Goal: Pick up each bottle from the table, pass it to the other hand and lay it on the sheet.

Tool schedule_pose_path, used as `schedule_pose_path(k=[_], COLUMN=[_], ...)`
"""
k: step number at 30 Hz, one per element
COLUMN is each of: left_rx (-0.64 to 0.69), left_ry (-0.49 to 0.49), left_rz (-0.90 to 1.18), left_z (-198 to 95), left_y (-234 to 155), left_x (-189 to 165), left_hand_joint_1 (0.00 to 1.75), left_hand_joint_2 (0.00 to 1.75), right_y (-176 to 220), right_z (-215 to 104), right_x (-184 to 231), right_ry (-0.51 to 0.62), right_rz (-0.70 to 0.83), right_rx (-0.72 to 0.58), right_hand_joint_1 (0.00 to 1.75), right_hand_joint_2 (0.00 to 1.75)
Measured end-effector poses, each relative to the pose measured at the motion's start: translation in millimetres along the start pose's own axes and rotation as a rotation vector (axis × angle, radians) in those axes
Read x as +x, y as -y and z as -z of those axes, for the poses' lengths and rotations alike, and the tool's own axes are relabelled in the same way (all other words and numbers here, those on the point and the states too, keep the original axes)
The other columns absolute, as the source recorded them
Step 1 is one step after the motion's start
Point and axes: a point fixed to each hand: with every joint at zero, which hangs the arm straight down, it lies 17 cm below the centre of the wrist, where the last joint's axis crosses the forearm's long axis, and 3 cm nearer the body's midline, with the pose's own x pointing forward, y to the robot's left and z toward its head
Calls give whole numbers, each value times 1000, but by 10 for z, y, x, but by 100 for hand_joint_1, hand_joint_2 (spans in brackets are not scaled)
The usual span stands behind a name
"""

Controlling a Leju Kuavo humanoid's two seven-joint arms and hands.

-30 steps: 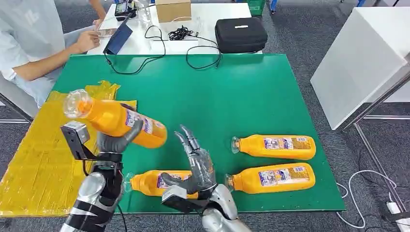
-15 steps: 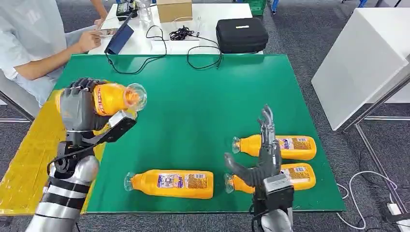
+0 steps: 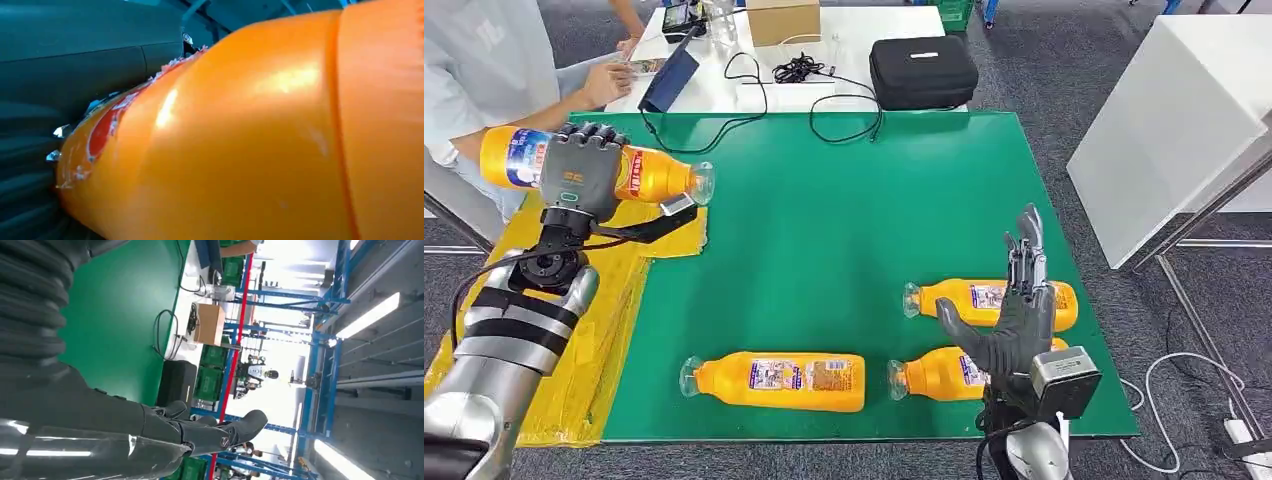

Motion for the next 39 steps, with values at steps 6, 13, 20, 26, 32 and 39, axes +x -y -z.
schedule_pose_path(k=[6, 13, 20, 26, 32, 39], left_rx=[-27, -37, -40, -40, -40, -40], left_ry=[10, 20, 29, 32, 32, 32], left_rz=[14, 22, 26, 27, 27, 29], left_z=[-26, -21, -30, -32, -31, -30], left_y=[107, 141, 157, 158, 157, 158], left_x=[-2, 12, 36, 44, 46, 38], left_hand_joint_1=[175, 175, 175, 175, 175, 175], left_hand_joint_2=[175, 175, 175, 175, 175, 175], right_y=[17, 20, 20, 20, 20, 20], right_z=[7, 7, 7, 7, 7, 7], right_x=[-1, -1, -1, -1, -1, -1], right_ry=[2, 2, 2, 2, 2, 2], right_rz=[-4, -5, -5, -5, -5, -5], right_rx=[-1, -1, -1, -1, -1, -1], right_hand_joint_1=[0, 0, 0, 0, 0, 0], right_hand_joint_2=[175, 175, 175, 175, 175, 175])
